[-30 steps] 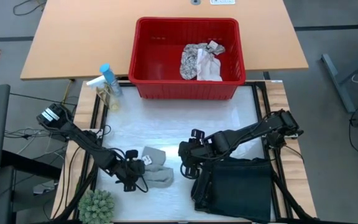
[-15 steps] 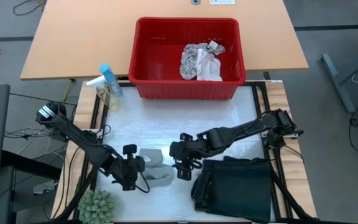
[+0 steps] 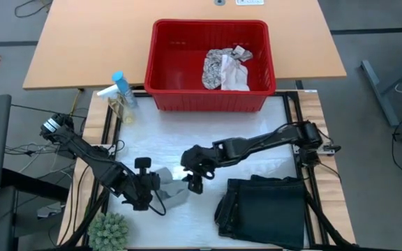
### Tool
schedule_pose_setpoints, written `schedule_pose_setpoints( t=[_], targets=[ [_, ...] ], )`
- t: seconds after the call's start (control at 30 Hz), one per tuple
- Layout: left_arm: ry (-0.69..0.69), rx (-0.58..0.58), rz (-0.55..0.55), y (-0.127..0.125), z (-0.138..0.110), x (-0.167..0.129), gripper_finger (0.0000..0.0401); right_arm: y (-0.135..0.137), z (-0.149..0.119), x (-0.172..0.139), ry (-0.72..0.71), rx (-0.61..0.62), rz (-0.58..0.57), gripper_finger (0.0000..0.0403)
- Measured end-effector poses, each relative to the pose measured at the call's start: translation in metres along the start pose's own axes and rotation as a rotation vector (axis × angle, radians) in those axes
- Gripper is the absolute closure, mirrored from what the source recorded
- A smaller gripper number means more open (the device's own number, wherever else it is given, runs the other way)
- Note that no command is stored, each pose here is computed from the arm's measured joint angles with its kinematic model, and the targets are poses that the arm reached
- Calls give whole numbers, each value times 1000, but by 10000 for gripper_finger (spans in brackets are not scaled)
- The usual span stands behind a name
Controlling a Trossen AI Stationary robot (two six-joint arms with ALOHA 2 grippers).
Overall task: Fold Laundry from Bin
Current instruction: Fold the gray boxer from the red laundry bin
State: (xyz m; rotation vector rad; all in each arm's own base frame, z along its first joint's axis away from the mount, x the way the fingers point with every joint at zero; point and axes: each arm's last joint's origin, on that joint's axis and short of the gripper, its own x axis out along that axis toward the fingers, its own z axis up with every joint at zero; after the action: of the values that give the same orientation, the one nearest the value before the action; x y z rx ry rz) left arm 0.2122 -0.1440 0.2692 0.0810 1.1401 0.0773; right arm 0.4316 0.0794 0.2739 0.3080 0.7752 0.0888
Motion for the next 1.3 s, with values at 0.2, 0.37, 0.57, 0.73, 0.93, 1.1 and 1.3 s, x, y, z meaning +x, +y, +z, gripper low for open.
schedule_pose_setpoints(
  t=[0.2, 0.37, 0.57, 0.73, 0.93, 1.1, 1.3],
  targets=[
    [19, 4, 4, 1, -2, 0, 399, -14, -15, 38, 79, 32, 10, 175],
    [23, 5, 6, 1, -2, 1, 399, -19, -23, 60, 128, 43, 93, 175],
    [19, 5, 10, 1, -2, 1, 399, -27, -33, 80, 154, 53, 81, 175],
    [16, 5, 14, 1, -2, 1, 399, -38, -32, 87, 145, 71, 71, 175],
    [14, 7, 13, 1, -2, 1, 399, -53, -26, 83, 137, 77, 45, 175],
    [14, 7, 14, 1, -2, 1, 399, -66, -23, 81, 142, 107, 70, 175],
    [4, 7, 28, 2, -1, 1, 399, -65, -23, 82, 150, 89, 96, 175]
  ],
)
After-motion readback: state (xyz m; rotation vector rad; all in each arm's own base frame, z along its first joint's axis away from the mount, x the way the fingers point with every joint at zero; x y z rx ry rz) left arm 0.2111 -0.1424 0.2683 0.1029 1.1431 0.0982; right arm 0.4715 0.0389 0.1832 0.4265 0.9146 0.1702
